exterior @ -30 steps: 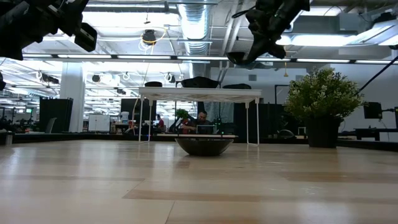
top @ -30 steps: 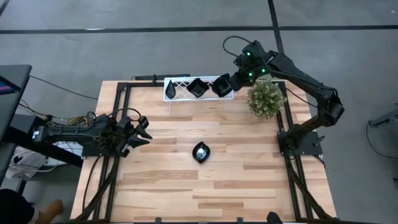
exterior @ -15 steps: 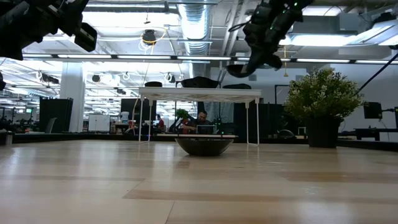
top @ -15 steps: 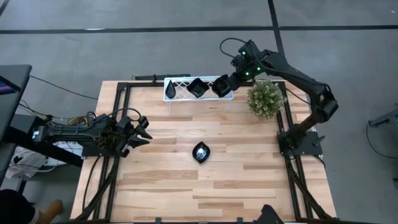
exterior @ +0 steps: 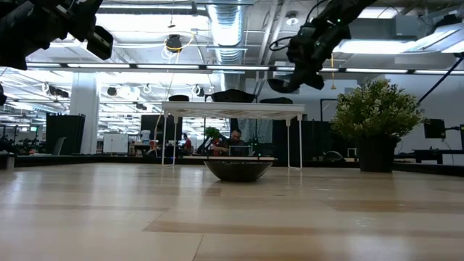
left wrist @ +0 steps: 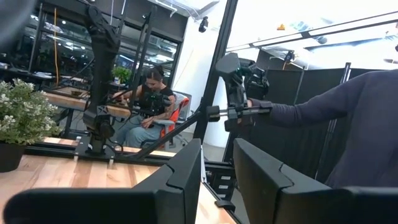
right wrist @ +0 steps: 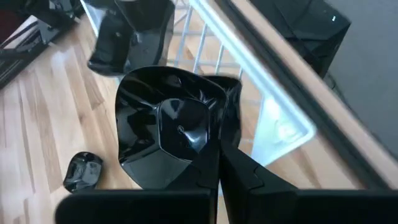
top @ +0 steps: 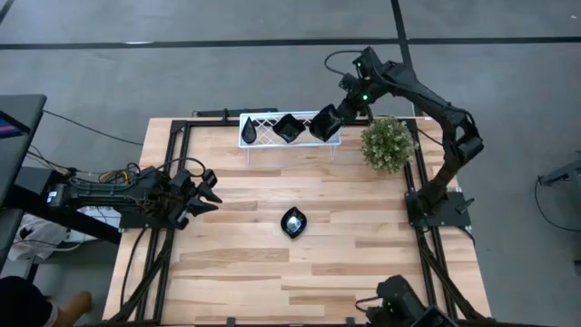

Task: Pick & Place Mini shaped plates
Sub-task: Stack the black leaf-shaped plate on top of the black leaf-shaped plates on the shelf

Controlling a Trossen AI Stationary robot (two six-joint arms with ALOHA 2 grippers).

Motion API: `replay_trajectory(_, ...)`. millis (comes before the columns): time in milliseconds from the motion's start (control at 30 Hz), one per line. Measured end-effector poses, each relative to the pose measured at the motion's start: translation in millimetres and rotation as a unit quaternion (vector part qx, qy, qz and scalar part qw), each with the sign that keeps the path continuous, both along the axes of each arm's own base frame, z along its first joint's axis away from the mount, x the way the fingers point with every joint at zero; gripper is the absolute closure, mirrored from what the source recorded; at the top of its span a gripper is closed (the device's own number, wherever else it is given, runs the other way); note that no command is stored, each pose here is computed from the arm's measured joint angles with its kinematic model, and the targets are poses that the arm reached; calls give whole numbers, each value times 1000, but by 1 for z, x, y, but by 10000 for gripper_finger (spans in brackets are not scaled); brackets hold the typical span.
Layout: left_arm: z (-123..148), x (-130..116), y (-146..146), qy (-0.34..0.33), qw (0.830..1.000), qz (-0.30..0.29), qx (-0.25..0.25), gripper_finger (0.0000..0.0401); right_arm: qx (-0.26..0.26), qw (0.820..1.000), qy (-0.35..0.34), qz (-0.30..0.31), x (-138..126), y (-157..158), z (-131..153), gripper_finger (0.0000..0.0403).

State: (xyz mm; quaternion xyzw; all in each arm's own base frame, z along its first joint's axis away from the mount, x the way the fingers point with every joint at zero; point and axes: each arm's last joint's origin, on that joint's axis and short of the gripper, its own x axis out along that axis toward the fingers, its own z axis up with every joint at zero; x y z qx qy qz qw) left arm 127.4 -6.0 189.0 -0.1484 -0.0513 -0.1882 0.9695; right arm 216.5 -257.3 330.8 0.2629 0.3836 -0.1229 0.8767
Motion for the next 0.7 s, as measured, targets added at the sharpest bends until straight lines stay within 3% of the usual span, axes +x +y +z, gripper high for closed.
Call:
replay_trajectory(267,0,0,0,0,1000,0,0,304,5,999,30,43,12,-19,21,402)
replay_trajectory(433,0,0,0,0,1000,0,0,304,35,994,69,77,27,-30,10,402)
replay_trajectory(700,0,0,0,0,1000,0,0,304,28,992,77,97,34,-41,2,402)
